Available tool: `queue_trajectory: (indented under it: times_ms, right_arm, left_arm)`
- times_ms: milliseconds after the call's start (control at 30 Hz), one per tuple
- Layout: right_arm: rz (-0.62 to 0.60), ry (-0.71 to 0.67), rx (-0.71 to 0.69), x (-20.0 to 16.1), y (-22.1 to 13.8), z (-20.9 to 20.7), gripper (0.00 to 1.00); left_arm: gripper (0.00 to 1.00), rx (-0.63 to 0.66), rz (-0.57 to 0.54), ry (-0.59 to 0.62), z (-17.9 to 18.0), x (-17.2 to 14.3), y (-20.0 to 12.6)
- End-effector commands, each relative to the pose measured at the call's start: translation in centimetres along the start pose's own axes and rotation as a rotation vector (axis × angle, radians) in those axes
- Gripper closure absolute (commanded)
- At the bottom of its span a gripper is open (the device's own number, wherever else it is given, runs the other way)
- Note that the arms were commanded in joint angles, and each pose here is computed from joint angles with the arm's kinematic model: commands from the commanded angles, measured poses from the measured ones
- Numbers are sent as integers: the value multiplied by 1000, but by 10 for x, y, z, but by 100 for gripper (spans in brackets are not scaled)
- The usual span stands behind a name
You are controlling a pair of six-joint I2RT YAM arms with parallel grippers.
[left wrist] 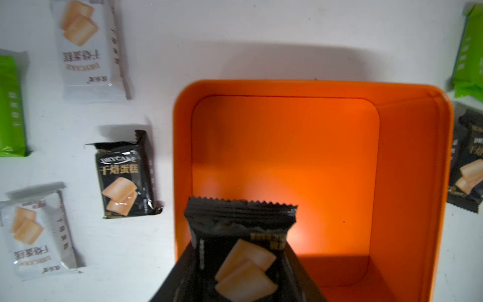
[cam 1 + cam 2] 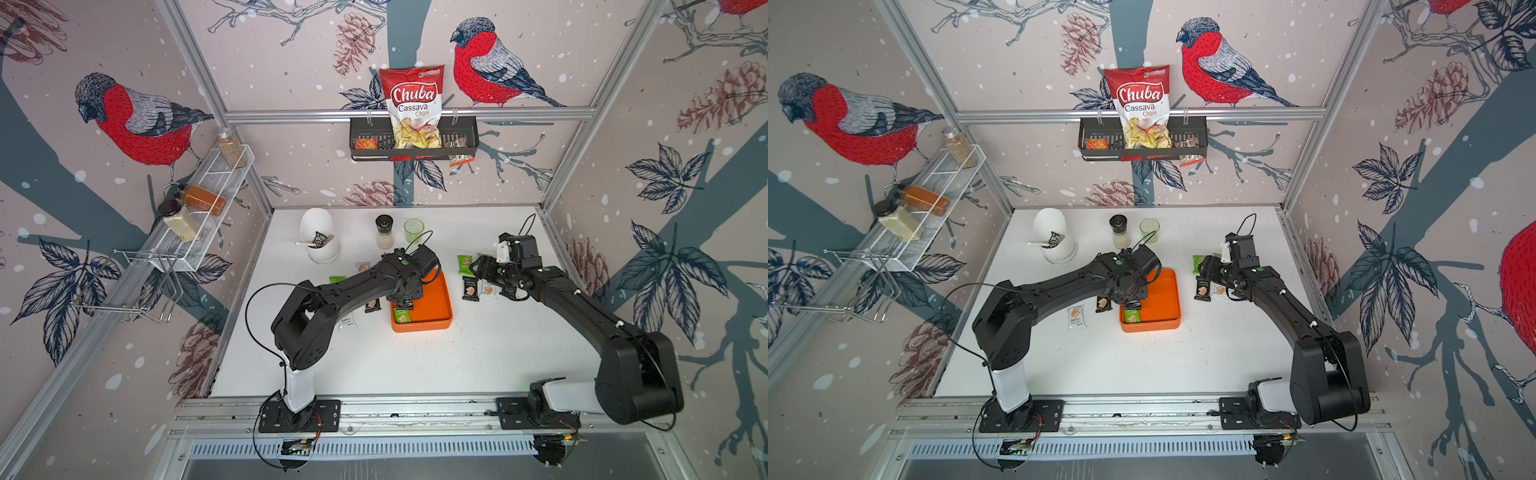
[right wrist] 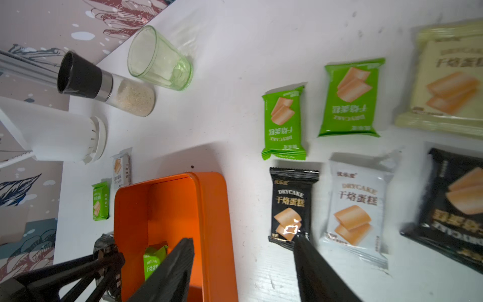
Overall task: Take the cookies out of the storage box
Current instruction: Place the cookie at the center of the board.
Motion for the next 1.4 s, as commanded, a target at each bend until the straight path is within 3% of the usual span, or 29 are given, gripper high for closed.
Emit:
queue_trajectory:
  times_ms: [0,367,767,967,1367]
  right_arm:
    - [-16,-25,37,7,7,21,33]
    - [40,-99,93,7,41,73,33]
    - [86,-108,72,10,66,86,34]
    - [93,-106,49,14,75,85,34]
    - [106,-120,25,22,83,86,34]
  left_arm:
    - [58,30,-10,4,23,7,-4]
    - [58,94,-13,-109,125,19,9]
    - [58,192,13,-263,237,8,36]
    - [58,218,19,-287,263,5,44]
    - [53,230,41,-262,269,-6,59]
Point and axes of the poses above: each gripper's point midway between its finger pads, its own y axis out along the fingers, its own z axis along the line the jaws close on, x = y × z, the point moved 3 cm from there along -y, back along the fingers, and after that the axes turned 2 degrees about -y, right-handed, at the moved point
